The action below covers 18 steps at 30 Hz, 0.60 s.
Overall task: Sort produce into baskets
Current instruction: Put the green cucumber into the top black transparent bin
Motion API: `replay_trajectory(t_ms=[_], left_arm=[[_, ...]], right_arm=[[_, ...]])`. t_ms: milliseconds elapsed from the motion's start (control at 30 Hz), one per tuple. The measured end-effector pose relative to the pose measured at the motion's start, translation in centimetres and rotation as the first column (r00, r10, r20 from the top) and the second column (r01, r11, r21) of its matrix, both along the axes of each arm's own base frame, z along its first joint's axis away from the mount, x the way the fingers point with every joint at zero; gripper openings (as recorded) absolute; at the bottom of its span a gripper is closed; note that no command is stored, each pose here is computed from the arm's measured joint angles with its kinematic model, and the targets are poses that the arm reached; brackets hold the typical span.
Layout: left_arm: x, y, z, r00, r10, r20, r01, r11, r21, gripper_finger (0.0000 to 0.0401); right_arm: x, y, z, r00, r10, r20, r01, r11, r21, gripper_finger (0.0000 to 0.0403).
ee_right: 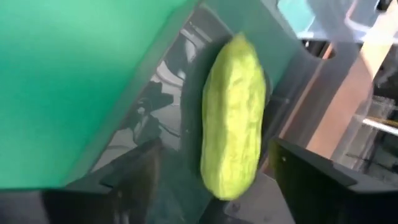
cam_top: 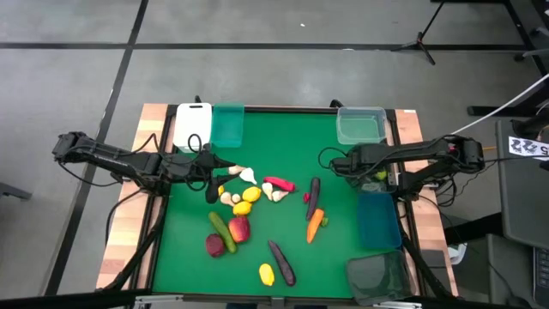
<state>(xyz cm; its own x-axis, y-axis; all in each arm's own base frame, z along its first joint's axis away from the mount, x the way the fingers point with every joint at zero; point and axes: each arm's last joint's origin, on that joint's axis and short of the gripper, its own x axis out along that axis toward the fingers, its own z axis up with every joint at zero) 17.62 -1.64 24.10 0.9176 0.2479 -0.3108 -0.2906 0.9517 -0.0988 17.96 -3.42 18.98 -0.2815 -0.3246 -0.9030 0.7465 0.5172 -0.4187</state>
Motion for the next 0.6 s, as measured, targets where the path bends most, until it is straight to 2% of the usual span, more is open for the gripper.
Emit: replay_trajectory(t_ms=[100, 200, 267, 333, 367, 433, 533, 600], left_arm=[[0.0, 0.0, -0.1, 1.0, -0.001, -0.007, 0.001, 1.0, 0.001, 0.0182], [-0.1, 0.0, -0.2, 1.0, -0.001, -0.019, 0.001, 1.0, 0.006, 0.0182], [-0.1, 0.0, -0.2, 1.0, -0.002, -0.021, 0.002, 1.0, 0.002, 0.0182], [-0.1, -0.1, -0.2, 0.999, -0.038, -0.023, 0.038, 0.999, -0.013, 0.0182], [0.0, -0.2, -0.2, 0.997, -0.071, -0.026, 0.07, 0.997, -0.021, 0.0182], [-0.1, -0.5, -0.4, 0.984, -0.17, -0.044, 0.169, 0.985, -0.037, 0.0182], [-0.4, -1.4, -1.0, 0.939, -0.323, -0.117, 0.318, 0.946, -0.056, 0.0182], [-0.8, -1.9, -1.6, 0.915, -0.36, -0.182, 0.351, 0.933, -0.081, 0.0182]], right_arm=[[0.1, 0.0, 1.8, 0.999, 0.009, 0.039, -0.009, 1.0, -0.01, 0.0322], [0.7, -0.1, 4.4, 0.987, 0.061, 0.148, -0.06, 0.998, -0.012, 0.0327], [1.4, -0.1, 6.4, 0.959, 0.105, 0.263, -0.105, 0.994, -0.012, 0.0326], [2.4, -0.1, 8.4, 0.895, 0.166, 0.415, -0.174, 0.985, -0.018, 0.0323], [3.0, -0.1, 9.4, 0.842, 0.202, 0.5, -0.218, 0.976, -0.028, 0.0322], [4.4, 0.4, 11.1, 0.701, 0.291, 0.651, -0.327, 0.943, -0.07, 0.032], [6.4, 1.7, 13.1, 0.436, 0.427, 0.792, -0.487, 0.852, -0.192, 0.032], [7.4, 2.7, 13.9, 0.293, 0.484, 0.825, -0.553, 0.789, -0.266, 0.0319]])
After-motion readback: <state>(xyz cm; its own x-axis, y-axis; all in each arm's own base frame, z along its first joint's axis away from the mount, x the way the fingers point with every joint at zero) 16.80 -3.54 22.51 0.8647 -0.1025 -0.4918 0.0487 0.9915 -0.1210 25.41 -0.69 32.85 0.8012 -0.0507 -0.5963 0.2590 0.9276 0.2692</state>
